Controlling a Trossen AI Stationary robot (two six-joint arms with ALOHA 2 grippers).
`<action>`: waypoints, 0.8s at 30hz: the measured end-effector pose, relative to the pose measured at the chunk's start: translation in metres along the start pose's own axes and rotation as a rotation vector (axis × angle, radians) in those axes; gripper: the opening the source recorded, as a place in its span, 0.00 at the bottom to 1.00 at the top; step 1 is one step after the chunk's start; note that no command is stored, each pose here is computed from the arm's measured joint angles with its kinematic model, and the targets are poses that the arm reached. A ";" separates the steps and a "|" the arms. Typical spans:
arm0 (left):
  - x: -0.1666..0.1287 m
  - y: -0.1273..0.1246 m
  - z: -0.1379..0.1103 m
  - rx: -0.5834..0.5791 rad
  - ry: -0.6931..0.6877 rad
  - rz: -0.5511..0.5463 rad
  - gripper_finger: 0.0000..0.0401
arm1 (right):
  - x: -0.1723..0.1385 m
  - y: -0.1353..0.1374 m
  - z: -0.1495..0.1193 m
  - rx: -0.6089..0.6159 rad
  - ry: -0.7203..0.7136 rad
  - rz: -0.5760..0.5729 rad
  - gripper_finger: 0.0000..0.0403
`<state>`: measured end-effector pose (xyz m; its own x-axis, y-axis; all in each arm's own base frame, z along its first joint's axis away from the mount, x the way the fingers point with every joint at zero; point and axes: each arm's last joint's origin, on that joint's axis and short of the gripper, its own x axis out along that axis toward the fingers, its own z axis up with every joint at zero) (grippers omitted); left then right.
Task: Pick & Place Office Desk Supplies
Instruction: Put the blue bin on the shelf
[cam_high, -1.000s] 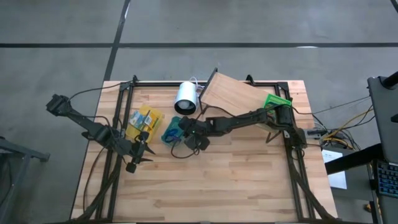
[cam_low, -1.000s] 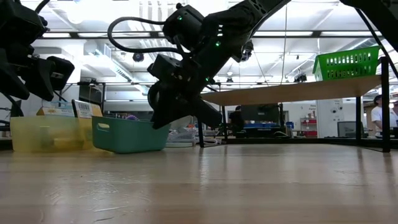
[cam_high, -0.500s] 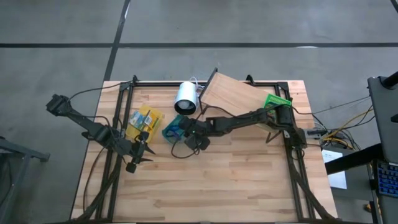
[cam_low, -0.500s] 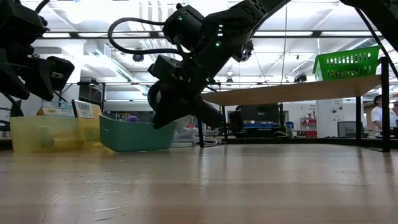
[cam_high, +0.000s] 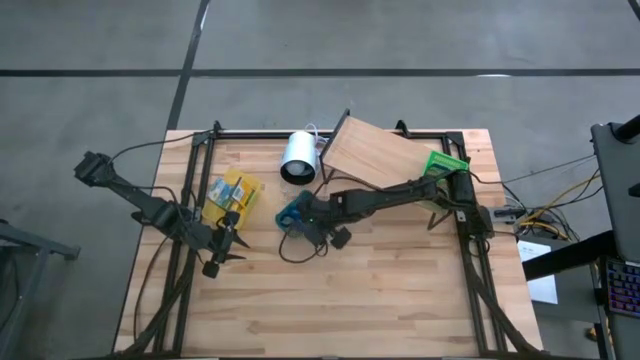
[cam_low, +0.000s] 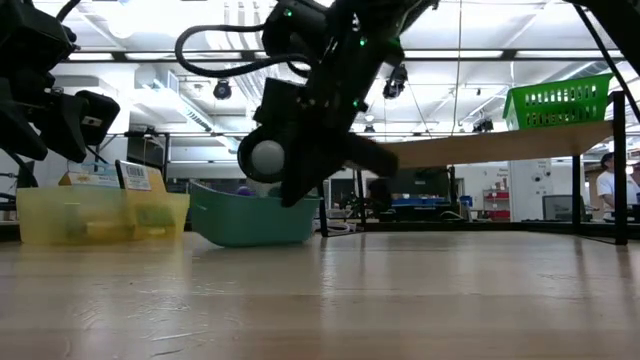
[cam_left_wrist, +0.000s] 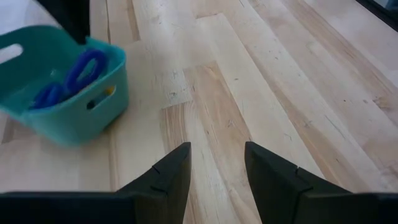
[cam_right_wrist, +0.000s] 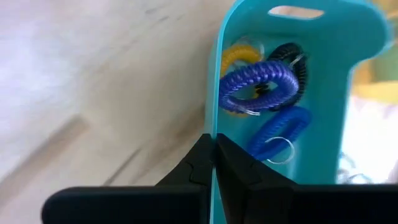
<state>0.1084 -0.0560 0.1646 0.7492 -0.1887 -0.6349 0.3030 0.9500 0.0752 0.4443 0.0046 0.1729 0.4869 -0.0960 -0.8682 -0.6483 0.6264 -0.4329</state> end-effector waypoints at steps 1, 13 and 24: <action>0.000 0.000 0.000 0.000 0.000 0.000 0.38 | -0.002 0.002 0.002 0.014 0.012 0.019 0.02; 0.000 0.000 0.000 0.001 0.002 0.000 0.38 | -0.052 0.034 0.024 -0.002 0.089 0.163 0.02; 0.000 0.000 0.000 0.000 0.001 0.000 0.38 | -0.081 0.085 0.040 0.083 0.206 0.258 0.02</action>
<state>0.1083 -0.0560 0.1645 0.7487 -0.1884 -0.6356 0.3029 0.9500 0.0753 0.3729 0.0960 0.2165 0.1789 -0.0751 -0.9810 -0.6810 0.7101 -0.1786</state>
